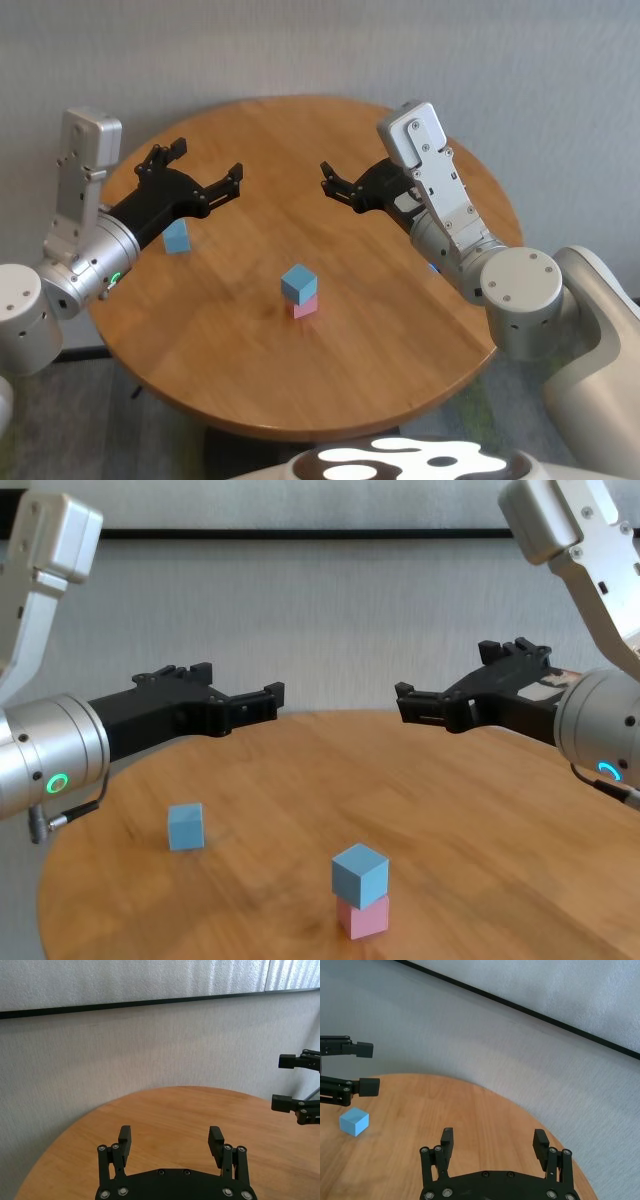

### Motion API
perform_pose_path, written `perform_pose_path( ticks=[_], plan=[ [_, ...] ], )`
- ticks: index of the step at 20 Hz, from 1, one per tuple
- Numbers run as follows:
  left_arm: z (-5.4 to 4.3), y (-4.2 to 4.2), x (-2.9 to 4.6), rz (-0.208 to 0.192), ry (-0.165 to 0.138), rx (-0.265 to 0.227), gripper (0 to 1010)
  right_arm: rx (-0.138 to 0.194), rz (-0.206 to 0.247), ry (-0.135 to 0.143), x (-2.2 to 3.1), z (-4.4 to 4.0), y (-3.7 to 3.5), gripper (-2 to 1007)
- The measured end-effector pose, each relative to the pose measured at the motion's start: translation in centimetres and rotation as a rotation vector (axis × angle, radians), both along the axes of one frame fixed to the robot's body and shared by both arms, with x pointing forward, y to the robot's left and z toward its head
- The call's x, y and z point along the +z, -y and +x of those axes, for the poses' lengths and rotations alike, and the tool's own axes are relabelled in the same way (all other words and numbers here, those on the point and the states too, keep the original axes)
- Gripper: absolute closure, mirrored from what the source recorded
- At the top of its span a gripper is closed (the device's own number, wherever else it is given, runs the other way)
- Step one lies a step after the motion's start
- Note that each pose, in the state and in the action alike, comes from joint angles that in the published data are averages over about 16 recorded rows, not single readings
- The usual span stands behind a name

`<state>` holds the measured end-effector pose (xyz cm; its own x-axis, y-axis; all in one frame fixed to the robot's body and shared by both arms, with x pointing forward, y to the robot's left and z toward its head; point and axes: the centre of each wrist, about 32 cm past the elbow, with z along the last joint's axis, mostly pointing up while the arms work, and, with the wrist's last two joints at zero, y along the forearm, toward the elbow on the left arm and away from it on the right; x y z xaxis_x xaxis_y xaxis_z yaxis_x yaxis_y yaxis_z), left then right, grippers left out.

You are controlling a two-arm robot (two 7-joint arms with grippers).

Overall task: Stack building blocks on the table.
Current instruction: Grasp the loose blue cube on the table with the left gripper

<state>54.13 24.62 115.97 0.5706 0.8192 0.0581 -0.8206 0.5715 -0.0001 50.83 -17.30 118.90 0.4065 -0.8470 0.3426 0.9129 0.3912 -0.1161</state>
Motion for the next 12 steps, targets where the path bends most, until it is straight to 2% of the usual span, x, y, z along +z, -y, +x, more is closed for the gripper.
perform_pose_path(
  ticks=[5, 12],
  plan=[
    [-0.03, 0.09, -0.05, -0.011, -0.010, 0.013, 10, -0.005, 0.000, -0.003, 0.05, -0.07, -0.02, 0],
    [-0.19, 0.74, -0.30, -0.041, -0.072, 0.097, 10, -0.009, -0.001, -0.005, 0.09, -0.13, -0.04, 0]
  ],
)
